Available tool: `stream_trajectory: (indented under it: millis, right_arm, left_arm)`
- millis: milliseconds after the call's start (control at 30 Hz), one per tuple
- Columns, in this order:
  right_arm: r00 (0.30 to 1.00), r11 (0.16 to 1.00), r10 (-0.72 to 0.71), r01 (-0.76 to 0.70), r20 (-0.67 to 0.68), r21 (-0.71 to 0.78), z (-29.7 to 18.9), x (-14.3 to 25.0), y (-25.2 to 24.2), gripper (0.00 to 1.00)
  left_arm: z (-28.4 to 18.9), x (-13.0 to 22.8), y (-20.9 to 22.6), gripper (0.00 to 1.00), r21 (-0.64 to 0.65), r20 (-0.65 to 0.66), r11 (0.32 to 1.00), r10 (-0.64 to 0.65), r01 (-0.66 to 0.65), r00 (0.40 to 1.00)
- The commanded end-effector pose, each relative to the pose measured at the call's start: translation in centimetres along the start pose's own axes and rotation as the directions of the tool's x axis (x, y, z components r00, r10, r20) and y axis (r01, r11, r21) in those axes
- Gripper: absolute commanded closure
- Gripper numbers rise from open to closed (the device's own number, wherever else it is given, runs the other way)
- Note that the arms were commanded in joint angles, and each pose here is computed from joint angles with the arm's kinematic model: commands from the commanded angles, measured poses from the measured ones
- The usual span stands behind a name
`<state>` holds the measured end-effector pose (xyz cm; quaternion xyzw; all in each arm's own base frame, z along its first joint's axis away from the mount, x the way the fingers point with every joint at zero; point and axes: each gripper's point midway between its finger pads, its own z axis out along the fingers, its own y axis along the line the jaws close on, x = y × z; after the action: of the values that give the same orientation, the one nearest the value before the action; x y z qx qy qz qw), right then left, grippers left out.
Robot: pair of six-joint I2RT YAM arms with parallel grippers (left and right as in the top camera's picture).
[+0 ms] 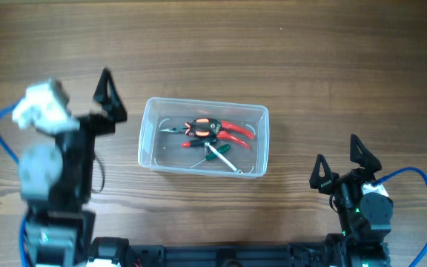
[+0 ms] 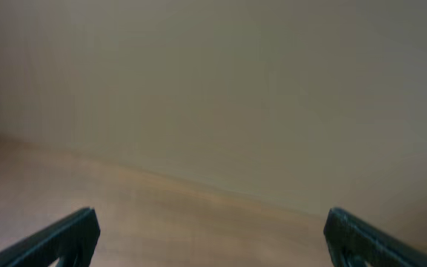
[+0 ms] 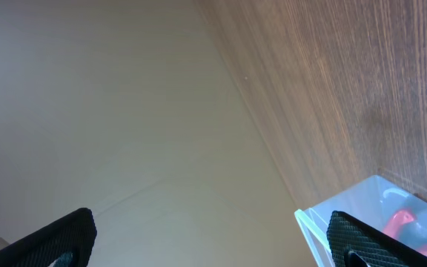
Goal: Pack container
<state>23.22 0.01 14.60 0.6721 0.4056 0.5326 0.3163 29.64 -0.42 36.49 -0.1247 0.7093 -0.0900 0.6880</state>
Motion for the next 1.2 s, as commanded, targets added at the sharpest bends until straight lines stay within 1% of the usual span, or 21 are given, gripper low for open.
stream_trajectory:
  millis: [0,133,200,233,433,633,800,1167]
  right_arm:
    - [1.000,1.000,0.015,-0.015,-0.004,-0.011,-0.1,0.1,0.2,0.00]
    - [1.000,1.000,0.015,-0.015,-0.004,-0.011,-0.1,0.1,0.2,0.00]
    - [1.000,1.000,0.015,-0.015,-0.004,-0.011,-0.1,0.1,0.2,0.00]
    - [1.000,1.000,0.015,-0.015,-0.004,-0.011,-0.1,0.1,0.2,0.00]
    - [1.000,1.000,0.015,-0.015,-0.004,-0.011,-0.1,0.1,0.2,0.00]
    - [1.000,1.000,0.015,-0.015,-0.004,-0.011,-0.1,0.1,0.2,0.00]
    - [1.000,1.000,0.015,-0.015,-0.004,-0.011,-0.1,0.1,0.2,0.00]
    - [1.000,1.000,0.015,-0.015,-0.004,-0.011,-0.1,0.1,0.2,0.00]
  left_arm:
    - [-2.1,6.2,4.2,0.00,-0.080,-0.022,0.997,0.011,-0.012,1.000]
    - [-3.6,13.7,7.0,0.00,-0.109,-0.074,0.994,0.013,-0.021,0.997]
    - [-3.9,16.2,7.8,0.00,-0.115,-0.094,0.993,0.013,-0.024,0.995]
    - [-4.0,17.5,8.2,0.00,-0.118,-0.097,0.993,-0.024,0.012,0.995]
    - [-4.1,21.3,9.4,0.00,-0.134,-0.141,0.991,-0.033,0.014,0.989]
    - [-4.2,20.9,9.3,0.00,-0.125,-0.117,0.992,-0.033,0.018,0.993]
    - [-4.6,19.0,8.7,0.00,-0.097,-0.031,0.995,-0.037,0.034,0.999]
    - [-4.6,19.1,8.7,0.00,-0.098,-0.037,0.995,-0.037,0.033,0.999]
